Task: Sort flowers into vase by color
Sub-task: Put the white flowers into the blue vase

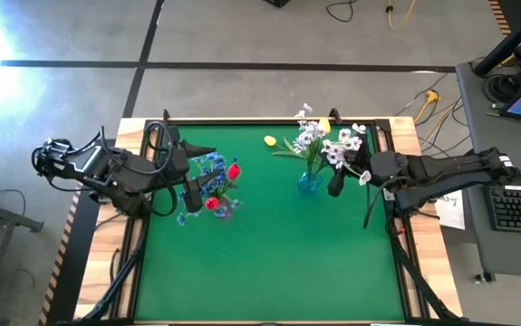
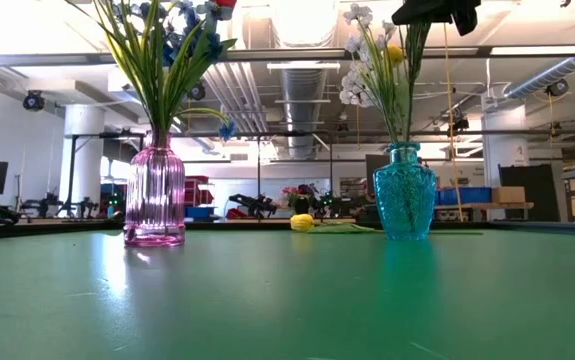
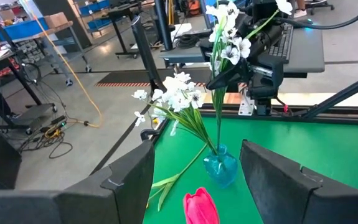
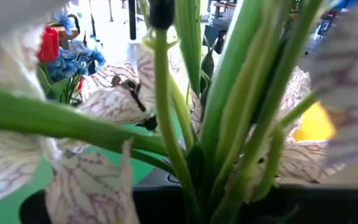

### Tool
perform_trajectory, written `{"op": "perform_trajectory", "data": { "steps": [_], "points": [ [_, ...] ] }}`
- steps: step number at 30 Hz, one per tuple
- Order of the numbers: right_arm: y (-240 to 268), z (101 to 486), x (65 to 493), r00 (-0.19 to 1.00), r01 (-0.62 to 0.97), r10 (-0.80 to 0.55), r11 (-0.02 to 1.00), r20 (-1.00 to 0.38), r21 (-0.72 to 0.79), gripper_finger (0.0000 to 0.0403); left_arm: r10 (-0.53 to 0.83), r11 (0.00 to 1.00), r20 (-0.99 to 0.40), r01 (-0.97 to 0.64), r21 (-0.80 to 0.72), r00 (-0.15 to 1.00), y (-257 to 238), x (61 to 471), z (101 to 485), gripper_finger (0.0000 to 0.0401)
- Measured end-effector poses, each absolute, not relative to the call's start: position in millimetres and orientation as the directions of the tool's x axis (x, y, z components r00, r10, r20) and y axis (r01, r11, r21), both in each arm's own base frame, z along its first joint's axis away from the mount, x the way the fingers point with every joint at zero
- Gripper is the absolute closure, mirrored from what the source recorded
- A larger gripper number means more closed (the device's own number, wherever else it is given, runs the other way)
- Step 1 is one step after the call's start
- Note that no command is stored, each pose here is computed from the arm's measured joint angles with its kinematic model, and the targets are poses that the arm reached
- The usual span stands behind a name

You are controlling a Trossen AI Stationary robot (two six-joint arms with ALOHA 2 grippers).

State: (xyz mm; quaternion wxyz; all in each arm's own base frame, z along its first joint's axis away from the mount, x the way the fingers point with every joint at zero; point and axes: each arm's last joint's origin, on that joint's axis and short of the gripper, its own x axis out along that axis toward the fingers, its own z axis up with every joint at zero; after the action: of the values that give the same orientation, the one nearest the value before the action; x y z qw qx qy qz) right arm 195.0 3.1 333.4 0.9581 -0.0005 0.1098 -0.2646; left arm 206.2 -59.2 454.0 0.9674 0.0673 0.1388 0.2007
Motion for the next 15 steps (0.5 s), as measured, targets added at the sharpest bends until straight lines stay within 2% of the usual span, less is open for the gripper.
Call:
{"op": "perform_trajectory", "data": {
  "steps": [6,15],
  "points": [
    [3.5,330.3,198.7,0.832,0.508,-0.508,0.859,-0.224,-0.063,0.0371,0.407,0.91,-0.242,-0.37,0.186,0.881,-59.3,206.3,453.9,0.0177],
    [3.6,324.2,204.2,0.811,0.523,-0.528,0.847,-0.251,-0.092,0.0249,0.406,0.912,-0.245,-0.372,0.174,0.88,-59.6,206.1,453.5,0.0177]
  ]
}}
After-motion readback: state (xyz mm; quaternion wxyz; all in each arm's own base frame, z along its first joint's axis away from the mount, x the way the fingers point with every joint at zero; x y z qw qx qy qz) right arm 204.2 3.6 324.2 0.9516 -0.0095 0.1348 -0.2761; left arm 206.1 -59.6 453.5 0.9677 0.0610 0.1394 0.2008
